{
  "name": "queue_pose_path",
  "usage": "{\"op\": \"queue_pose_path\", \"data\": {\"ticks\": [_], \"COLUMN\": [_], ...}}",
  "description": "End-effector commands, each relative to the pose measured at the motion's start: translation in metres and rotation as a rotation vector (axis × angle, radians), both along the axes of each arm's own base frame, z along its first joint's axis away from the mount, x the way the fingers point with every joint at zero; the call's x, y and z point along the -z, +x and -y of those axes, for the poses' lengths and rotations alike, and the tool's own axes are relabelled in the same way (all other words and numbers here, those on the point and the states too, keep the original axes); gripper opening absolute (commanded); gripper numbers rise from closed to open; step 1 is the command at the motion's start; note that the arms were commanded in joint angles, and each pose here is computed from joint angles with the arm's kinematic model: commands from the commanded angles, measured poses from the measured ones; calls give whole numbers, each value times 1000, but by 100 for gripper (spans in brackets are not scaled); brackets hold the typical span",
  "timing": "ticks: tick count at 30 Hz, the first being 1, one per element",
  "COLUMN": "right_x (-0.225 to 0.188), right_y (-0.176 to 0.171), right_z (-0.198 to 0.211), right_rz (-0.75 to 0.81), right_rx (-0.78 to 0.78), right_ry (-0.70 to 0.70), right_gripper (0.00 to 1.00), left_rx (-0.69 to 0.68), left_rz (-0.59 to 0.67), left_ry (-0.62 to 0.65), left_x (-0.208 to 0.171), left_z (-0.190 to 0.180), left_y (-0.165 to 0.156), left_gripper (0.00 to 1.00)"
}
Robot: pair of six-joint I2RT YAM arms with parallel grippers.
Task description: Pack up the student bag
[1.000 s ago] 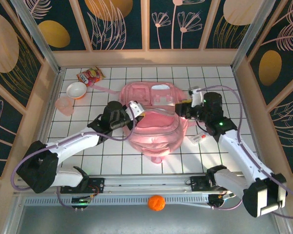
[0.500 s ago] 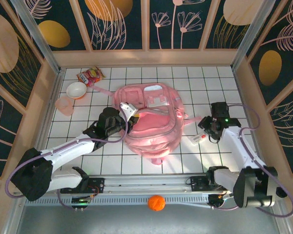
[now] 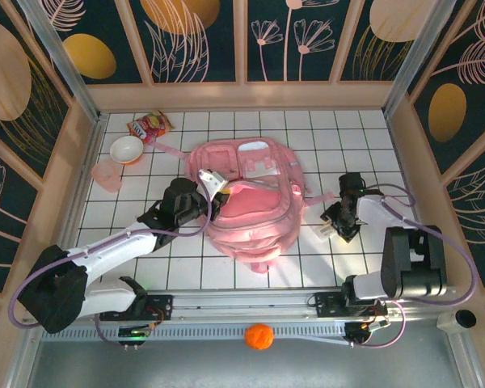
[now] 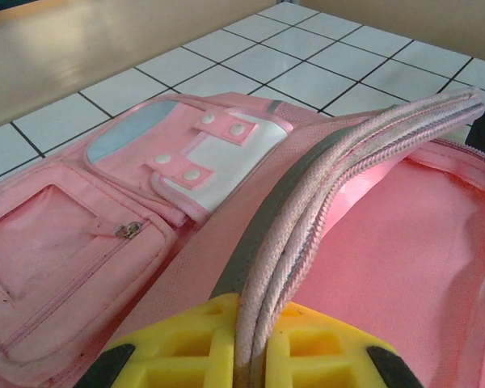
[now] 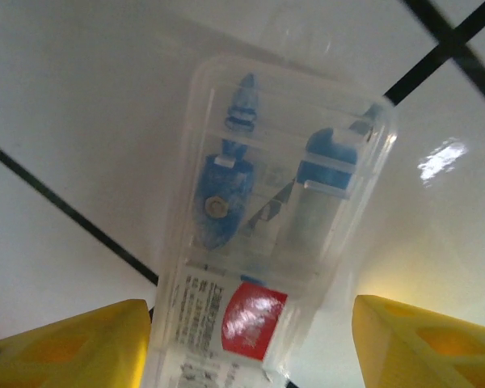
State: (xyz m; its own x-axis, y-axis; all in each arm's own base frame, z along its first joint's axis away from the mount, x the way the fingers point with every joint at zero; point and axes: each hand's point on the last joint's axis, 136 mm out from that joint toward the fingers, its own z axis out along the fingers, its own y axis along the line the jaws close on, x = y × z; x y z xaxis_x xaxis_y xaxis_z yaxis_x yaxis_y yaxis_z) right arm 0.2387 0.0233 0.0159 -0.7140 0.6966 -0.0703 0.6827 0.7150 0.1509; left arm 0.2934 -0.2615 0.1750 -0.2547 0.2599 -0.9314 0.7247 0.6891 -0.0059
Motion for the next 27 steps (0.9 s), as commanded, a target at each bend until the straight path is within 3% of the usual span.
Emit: {"op": "queue_pose_path", "data": {"ticks": [1, 6, 13, 20, 24, 27], "right_x": [-1, 1, -35, -127, -208, -247], "right_y": [13, 11, 21, 60, 73, 66], "right_z": [-2, -2, -2, -40, -77, -107], "right_rz": [12, -18, 106, 572, 971, 1199], "right_rx": [7, -11, -49, -308, -565, -806], "right_ry": [22, 15, -2, -12, 45, 46], "right_gripper": [60, 40, 32, 28, 26, 24], "left_rx": [-42, -44, -33, -47, -72, -78], "left_rz": [31, 33, 26, 11, 11, 9], "left_ry": [-43, -38, -71, -137, -160, -172], "left_x": [-16, -15, -20, -37, -46, -48], "left_z": [-1, -2, 2, 4, 4, 4], "left_y": [9, 9, 8, 9, 13, 15], "left_gripper": [7, 7, 7, 7, 8, 8]}}
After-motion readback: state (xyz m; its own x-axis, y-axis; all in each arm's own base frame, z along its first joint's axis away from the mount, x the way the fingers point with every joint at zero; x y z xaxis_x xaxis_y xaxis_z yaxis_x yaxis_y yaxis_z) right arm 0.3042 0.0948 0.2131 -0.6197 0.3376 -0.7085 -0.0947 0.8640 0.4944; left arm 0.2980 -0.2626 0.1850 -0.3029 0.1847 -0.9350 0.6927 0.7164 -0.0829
